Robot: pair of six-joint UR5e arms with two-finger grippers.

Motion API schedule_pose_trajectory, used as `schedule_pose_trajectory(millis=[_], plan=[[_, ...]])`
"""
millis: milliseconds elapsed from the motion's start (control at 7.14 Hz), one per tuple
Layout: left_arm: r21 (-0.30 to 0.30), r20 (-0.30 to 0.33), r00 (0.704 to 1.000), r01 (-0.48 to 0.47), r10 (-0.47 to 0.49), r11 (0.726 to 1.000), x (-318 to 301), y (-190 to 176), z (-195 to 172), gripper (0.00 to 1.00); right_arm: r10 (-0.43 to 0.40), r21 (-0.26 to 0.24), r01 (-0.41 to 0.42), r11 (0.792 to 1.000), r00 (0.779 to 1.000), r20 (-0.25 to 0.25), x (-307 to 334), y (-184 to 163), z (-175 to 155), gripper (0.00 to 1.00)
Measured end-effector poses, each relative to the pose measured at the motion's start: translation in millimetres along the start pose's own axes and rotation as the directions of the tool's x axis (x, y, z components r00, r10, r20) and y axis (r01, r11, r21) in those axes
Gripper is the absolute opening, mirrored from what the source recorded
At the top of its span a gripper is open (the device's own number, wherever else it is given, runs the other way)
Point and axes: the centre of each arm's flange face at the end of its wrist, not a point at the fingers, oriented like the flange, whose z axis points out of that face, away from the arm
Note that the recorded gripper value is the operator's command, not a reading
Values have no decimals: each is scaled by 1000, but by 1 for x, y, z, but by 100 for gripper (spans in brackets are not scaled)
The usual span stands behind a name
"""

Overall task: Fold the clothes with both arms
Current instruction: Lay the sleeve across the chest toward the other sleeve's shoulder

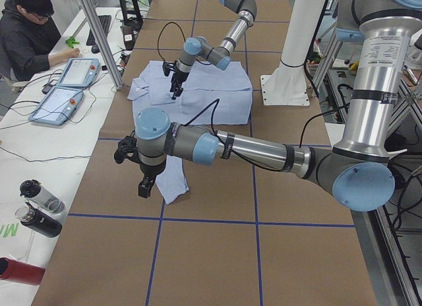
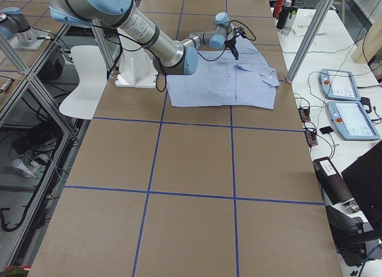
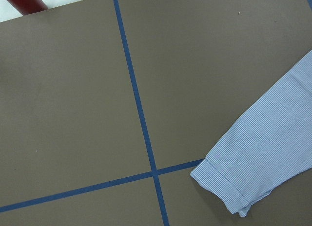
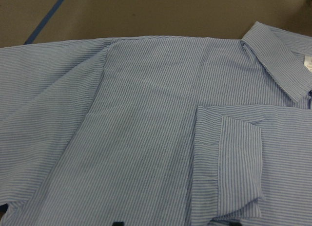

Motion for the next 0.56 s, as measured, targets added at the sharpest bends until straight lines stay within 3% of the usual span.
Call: schedule_pose_trajectory(millis=[280,560], plan=[[-1,0,1000,2,-2,1000,0,-1,0,100,5,12,-5,1000,1000,-18,11,-3,3,99],[0,0,1000,1,-1,1000,0,-3,0,100,38,62,-36,997,998,-42,35,-10,12,99]])
